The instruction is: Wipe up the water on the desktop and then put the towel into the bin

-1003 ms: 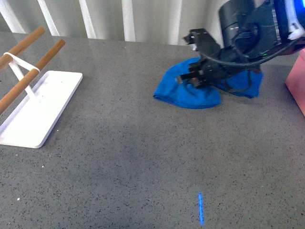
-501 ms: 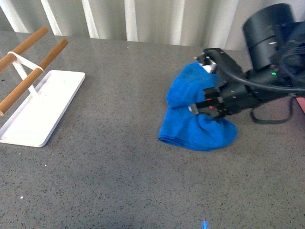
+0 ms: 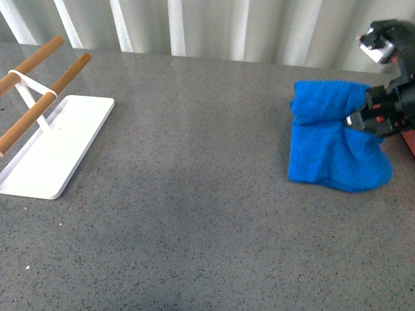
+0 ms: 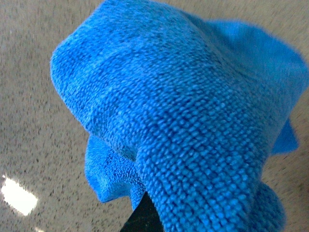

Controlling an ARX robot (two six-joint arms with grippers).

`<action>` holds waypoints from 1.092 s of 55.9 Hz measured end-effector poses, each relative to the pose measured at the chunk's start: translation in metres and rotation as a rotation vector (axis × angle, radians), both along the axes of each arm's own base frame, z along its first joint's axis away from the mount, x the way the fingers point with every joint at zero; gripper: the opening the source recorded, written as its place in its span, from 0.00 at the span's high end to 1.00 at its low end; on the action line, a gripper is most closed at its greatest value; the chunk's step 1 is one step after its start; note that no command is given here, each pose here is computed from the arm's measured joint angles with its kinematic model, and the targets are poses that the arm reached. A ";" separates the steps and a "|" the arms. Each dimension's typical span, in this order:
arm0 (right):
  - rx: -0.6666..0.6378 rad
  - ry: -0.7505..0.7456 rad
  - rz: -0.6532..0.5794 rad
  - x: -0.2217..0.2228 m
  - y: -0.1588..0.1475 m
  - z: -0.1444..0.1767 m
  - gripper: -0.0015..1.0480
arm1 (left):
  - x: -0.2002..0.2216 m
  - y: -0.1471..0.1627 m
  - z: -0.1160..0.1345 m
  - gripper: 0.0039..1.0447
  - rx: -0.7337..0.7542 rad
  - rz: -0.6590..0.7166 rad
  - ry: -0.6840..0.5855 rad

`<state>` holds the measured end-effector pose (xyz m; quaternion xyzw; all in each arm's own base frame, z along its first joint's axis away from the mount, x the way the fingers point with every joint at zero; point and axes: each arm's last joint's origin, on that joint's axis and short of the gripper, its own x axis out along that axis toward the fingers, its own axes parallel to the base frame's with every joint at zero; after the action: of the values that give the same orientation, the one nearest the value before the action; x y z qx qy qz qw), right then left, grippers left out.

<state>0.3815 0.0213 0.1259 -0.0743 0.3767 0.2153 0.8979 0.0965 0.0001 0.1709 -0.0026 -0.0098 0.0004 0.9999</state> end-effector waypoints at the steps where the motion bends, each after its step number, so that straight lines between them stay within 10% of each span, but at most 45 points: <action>1: -0.001 -0.006 0.001 0.001 0.000 0.002 0.96 | 0.000 0.000 0.000 0.06 0.000 0.000 0.000; 34: -0.258 -0.538 -0.306 0.033 -0.076 0.179 0.96 | 0.000 0.000 0.000 0.06 0.000 0.000 0.000; 61: -0.246 -0.246 -0.644 -0.014 -0.170 0.085 0.96 | 0.000 0.000 0.000 0.06 0.000 0.000 0.000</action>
<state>0.3673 -0.1486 0.2107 -0.0845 0.2930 -0.1359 0.9426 0.0965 0.0001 0.1709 -0.0024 -0.0098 0.0004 0.9999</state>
